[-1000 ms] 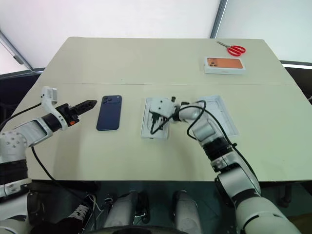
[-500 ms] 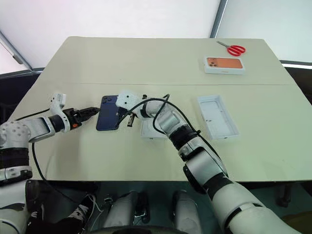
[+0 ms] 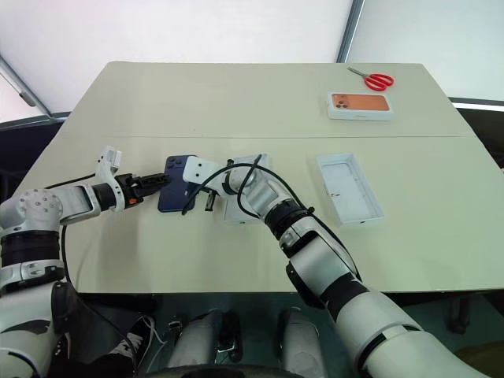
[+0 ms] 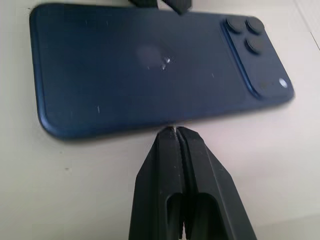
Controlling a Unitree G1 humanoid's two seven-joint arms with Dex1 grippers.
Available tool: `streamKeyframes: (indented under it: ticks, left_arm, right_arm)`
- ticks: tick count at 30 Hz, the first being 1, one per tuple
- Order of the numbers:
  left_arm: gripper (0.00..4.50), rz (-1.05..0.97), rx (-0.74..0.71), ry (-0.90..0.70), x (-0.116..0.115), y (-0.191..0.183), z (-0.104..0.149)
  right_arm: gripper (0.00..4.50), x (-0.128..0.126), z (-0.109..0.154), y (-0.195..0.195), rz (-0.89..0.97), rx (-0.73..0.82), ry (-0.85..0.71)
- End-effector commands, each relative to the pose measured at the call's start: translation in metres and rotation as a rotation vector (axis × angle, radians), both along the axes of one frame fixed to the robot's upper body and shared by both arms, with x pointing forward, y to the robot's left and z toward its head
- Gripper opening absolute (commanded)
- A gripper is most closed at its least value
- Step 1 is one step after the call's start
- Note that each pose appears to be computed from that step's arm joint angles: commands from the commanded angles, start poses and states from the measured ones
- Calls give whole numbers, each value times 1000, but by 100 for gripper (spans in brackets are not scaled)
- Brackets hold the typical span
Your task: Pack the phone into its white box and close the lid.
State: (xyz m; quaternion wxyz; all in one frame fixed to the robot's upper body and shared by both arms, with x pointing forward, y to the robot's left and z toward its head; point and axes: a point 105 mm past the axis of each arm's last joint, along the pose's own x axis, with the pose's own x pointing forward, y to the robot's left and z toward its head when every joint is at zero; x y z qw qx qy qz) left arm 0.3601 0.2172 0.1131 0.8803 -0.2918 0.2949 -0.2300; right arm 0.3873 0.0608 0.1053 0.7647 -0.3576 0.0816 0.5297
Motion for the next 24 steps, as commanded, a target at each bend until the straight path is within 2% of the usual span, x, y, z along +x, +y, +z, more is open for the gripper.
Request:
streamKeyframes:
  ticks: [1, 5, 13, 16, 19, 23, 24]
  left_arm:
    - [348, -80, -25, 147, -13, -24, -38]
    - [348, -119, 15, 141, -11, -37, -38]
    - [348, -155, -24, 131, -10, -52, -33]
    - [348, -122, -31, 129, -7, -46, -33]
    - [269, -88, -63, 128, -6, -39, -33]
    - [71, -83, -71, 124, -7, -35, -31]
    - [71, -86, -71, 123, -8, -35, -31]
  right_arm:
    - [6, -4, 7, 12, 26, 26, 1]
    - [6, -4, 5, 10, 34, 8, -15]
    - [6, -4, 5, 10, 40, 7, -24]
    - [6, -4, 4, 9, 39, 7, -24]
    - [0, -3, 5, 7, 39, 4, -26]
    - [0, -1, 4, 4, 30, 2, -22]
    - [0, -1, 4, 3, 28, 4, -23]
